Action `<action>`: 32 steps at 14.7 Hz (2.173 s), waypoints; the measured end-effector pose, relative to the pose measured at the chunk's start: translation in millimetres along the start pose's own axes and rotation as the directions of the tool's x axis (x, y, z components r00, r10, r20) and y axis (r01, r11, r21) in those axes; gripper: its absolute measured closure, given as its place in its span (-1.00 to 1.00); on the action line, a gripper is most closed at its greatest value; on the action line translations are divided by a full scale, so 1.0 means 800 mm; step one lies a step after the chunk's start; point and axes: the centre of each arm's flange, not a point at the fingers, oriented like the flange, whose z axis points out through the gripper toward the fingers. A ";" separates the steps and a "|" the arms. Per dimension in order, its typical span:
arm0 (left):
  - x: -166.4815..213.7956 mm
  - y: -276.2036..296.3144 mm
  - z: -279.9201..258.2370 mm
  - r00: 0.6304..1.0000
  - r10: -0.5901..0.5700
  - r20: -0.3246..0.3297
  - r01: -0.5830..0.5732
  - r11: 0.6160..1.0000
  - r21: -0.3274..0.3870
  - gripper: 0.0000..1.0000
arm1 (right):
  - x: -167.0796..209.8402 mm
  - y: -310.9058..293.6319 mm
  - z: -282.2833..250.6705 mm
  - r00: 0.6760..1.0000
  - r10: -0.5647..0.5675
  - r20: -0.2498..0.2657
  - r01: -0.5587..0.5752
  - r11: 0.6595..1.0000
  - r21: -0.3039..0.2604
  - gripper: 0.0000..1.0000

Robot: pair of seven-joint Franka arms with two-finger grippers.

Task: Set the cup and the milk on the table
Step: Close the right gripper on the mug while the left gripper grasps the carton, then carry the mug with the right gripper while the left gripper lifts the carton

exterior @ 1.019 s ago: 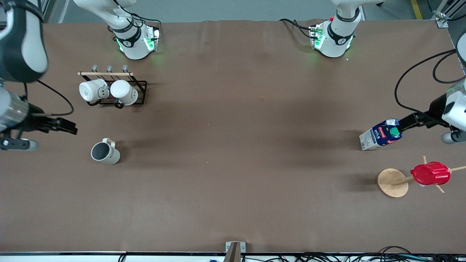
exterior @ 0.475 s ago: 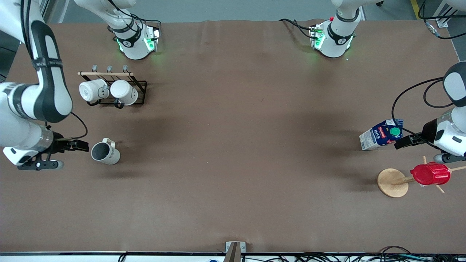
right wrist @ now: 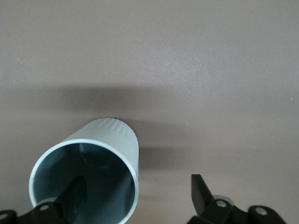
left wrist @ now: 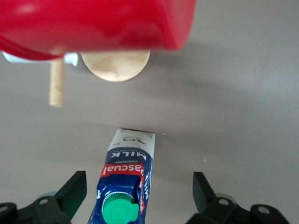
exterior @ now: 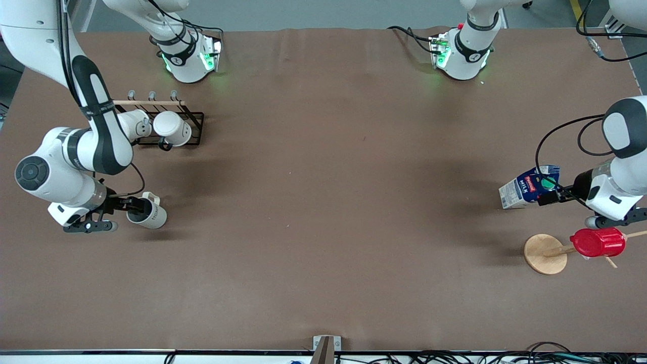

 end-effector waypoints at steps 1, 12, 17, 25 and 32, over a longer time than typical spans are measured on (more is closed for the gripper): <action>-0.003 0.002 0.007 1.000 0.003 0.009 -0.003 1.000 0.001 -1.00 | 0.000 0.000 0.003 1.000 -0.001 -0.003 0.001 1.000 -0.001 -0.92; -0.013 -0.004 0.034 0.999 0.042 0.032 -0.044 0.996 0.075 -1.00 | 0.003 -0.001 0.020 1.000 0.019 -0.019 -0.019 1.000 0.011 0.74; -0.021 -0.005 0.049 0.997 0.041 0.059 -0.046 0.996 0.076 -1.00 | 0.022 -0.014 -0.026 0.999 -0.001 0.051 -0.001 0.999 0.036 0.91; -0.037 -0.014 0.052 0.997 0.031 0.074 -0.037 0.996 0.079 -0.96 | 0.030 -0.257 -0.163 0.995 0.002 0.101 -0.014 0.993 0.116 0.91; -0.041 -0.015 0.043 0.997 0.031 0.066 -0.037 0.996 0.080 0.15 | -0.041 -0.536 -0.141 0.980 0.195 0.041 -0.198 0.972 0.127 0.91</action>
